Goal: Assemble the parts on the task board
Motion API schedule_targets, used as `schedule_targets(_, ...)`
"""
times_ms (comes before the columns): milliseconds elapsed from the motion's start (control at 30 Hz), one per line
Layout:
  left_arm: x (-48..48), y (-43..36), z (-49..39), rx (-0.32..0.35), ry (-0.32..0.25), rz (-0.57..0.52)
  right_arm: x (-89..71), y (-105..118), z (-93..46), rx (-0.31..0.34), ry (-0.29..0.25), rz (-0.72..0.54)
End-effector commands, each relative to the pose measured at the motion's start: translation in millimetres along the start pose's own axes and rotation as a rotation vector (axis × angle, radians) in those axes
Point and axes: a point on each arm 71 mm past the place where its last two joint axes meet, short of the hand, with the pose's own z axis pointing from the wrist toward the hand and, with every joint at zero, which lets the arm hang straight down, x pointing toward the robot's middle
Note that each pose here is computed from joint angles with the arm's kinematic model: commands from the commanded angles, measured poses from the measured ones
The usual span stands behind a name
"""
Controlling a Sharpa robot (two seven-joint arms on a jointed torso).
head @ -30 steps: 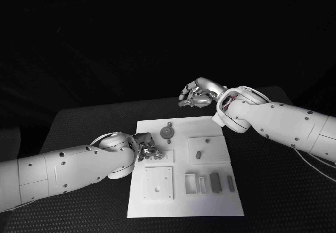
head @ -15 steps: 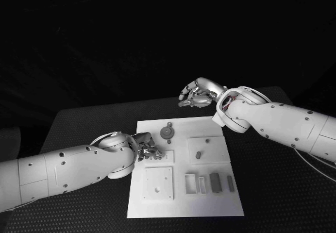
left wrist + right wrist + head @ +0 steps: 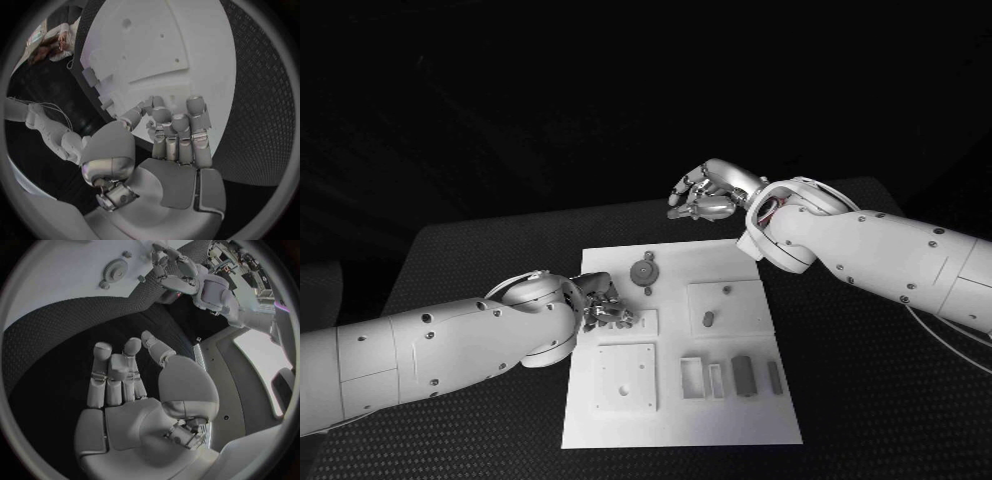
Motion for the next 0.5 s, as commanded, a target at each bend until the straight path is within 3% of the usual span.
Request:
schedule_targets(33, -0.1, -1.9, -0.1, 0.005, -0.008, 0.001, 0.9, 1.1, -0.2, -0.008, 0.009, 0.003)
schedule_targets(500, 0.1, -3.9, 0.1, 0.009, -0.014, 0.003, 0.4, 0.5, -0.9, -0.007, 0.009, 0.003)
